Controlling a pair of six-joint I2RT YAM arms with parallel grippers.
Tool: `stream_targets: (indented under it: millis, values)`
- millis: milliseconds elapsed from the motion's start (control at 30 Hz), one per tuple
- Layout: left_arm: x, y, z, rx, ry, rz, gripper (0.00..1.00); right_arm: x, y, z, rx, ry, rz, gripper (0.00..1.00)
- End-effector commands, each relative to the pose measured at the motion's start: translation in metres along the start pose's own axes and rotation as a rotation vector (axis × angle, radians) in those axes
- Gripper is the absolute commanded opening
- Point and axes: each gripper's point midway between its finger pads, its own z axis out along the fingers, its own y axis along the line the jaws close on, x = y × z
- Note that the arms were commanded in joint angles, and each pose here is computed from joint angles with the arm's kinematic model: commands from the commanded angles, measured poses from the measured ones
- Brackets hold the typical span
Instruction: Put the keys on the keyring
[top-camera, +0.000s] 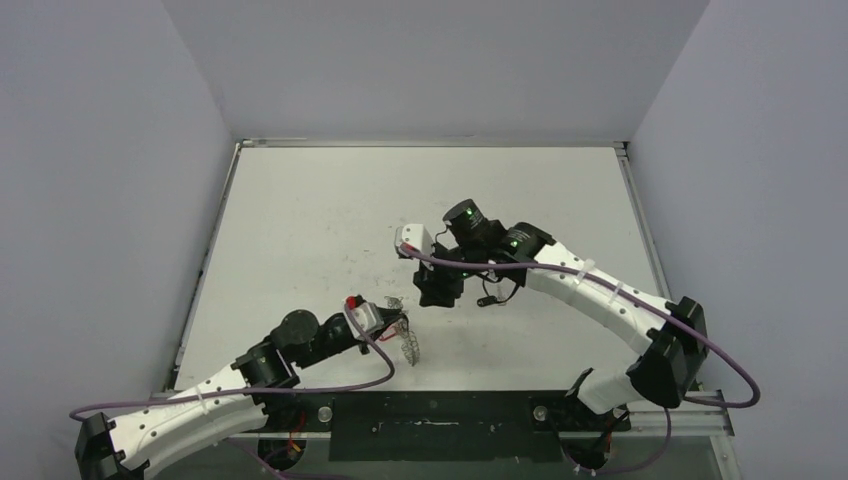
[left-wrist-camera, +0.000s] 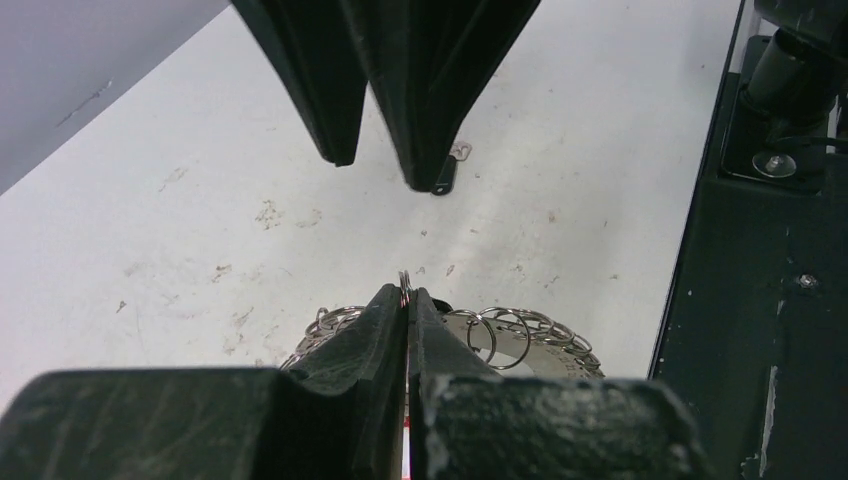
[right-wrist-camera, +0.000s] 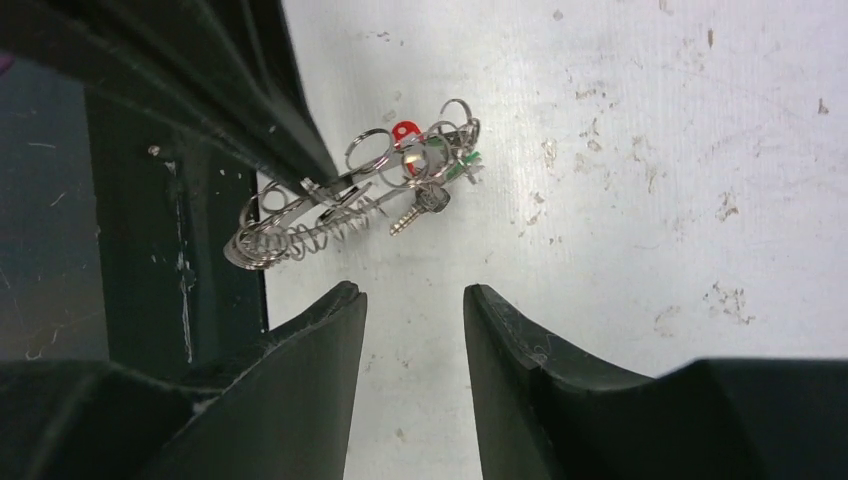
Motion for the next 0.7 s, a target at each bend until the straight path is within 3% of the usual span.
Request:
stream_targets:
  millis: [0, 233, 467, 567, 667]
  values:
    - [-0.052, 0.006, -0.005, -0.032, -0.238, -0.009, 0.00, -0.043, 0.023, -0.018, -0.082, -0.281, -0.193, 0.42]
    - [-0.068, 0.000, -0.014, -0.008, -0.356, 0.019, 0.00, -0.047, 0.038, -0.014, -0.164, -0.394, -0.260, 0.43]
    - [-0.074, -0.004, -0.016, 0.018, -0.382, 0.031, 0.00, -0.050, 0.033, -0.005, -0.169, -0.405, -0.258, 0.41]
    - [-0.074, -0.005, -0.015, 0.023, -0.380, 0.033, 0.00, -0.051, 0.034, -0.003, -0.186, -0.409, -0.257, 0.38]
    - [-0.074, -0.005, -0.015, 0.023, -0.381, 0.036, 0.00, -0.049, 0.034, 0.001, -0.197, -0.402, -0.255, 0.27]
